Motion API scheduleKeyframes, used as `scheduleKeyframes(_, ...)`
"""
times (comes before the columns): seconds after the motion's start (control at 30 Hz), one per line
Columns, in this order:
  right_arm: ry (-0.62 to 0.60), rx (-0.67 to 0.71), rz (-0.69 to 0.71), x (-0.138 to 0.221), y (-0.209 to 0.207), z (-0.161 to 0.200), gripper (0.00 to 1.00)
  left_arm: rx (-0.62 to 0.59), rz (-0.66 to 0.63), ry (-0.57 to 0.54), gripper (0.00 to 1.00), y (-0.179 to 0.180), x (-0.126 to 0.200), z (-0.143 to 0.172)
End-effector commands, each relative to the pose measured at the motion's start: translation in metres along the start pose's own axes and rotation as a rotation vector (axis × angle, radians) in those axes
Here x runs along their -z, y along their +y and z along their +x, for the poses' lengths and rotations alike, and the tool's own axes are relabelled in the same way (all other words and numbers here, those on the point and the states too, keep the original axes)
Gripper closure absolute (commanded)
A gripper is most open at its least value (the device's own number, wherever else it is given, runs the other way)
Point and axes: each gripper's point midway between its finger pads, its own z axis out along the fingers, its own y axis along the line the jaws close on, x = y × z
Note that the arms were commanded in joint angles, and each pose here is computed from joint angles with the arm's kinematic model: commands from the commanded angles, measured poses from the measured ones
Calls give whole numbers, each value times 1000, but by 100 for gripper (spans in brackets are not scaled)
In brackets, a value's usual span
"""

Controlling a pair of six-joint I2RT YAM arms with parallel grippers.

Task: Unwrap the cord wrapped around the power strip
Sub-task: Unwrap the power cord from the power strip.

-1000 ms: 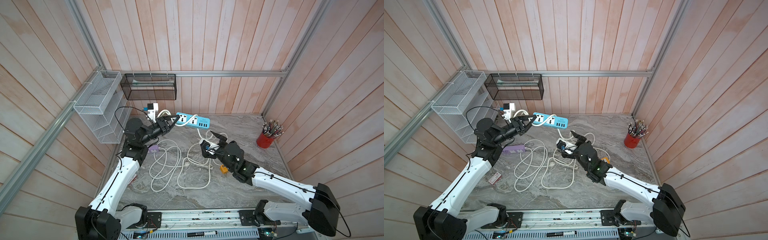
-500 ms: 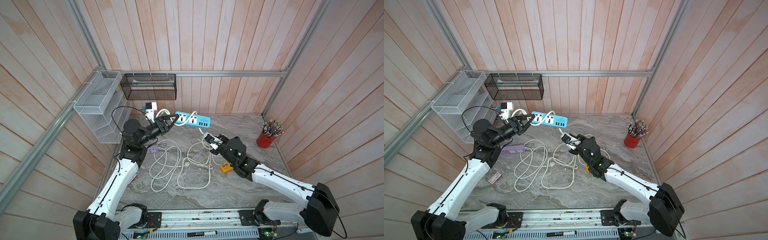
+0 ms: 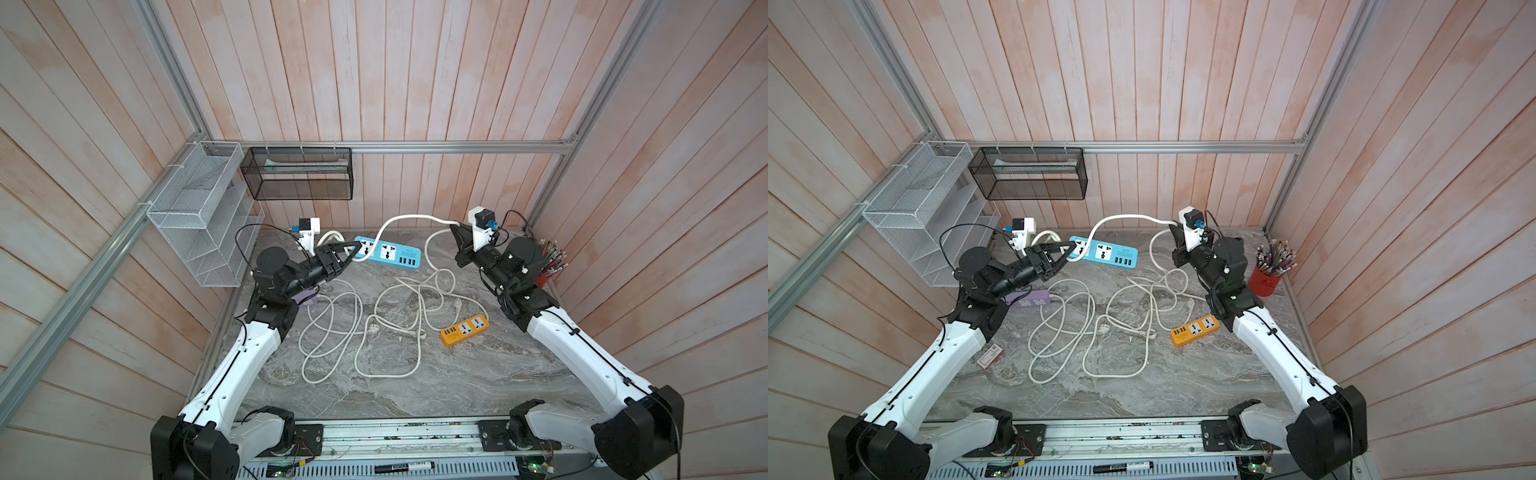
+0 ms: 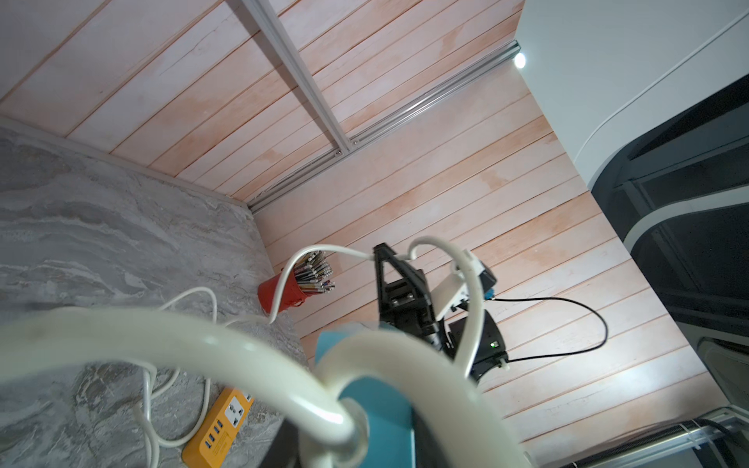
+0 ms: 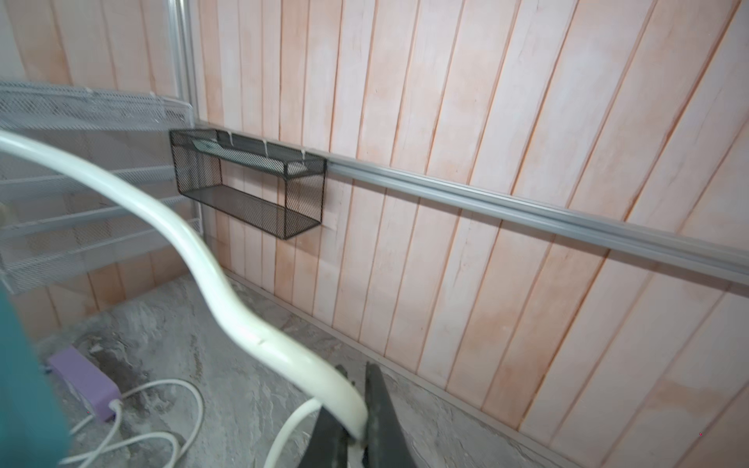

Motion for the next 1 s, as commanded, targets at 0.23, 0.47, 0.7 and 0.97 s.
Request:
scheduleKeyframes(0.23,51,-211,-589,87,112,-35,100,-164,13,-223,100,13,-5,-47)
scheduleKeyframes(0.47,346,-344,-687,90,165,57,100,-294,135,-381,100,-20,-9,-88)
scheduleKeyframes(0.7,537,-422,-627,63,174,130,70,-302,259,-390,100,-46,-11,-95)
scheduleKeyframes(0.97,206,-447,-430,75,91,29,1,-284,286,-338,100,-43,-5,-75)
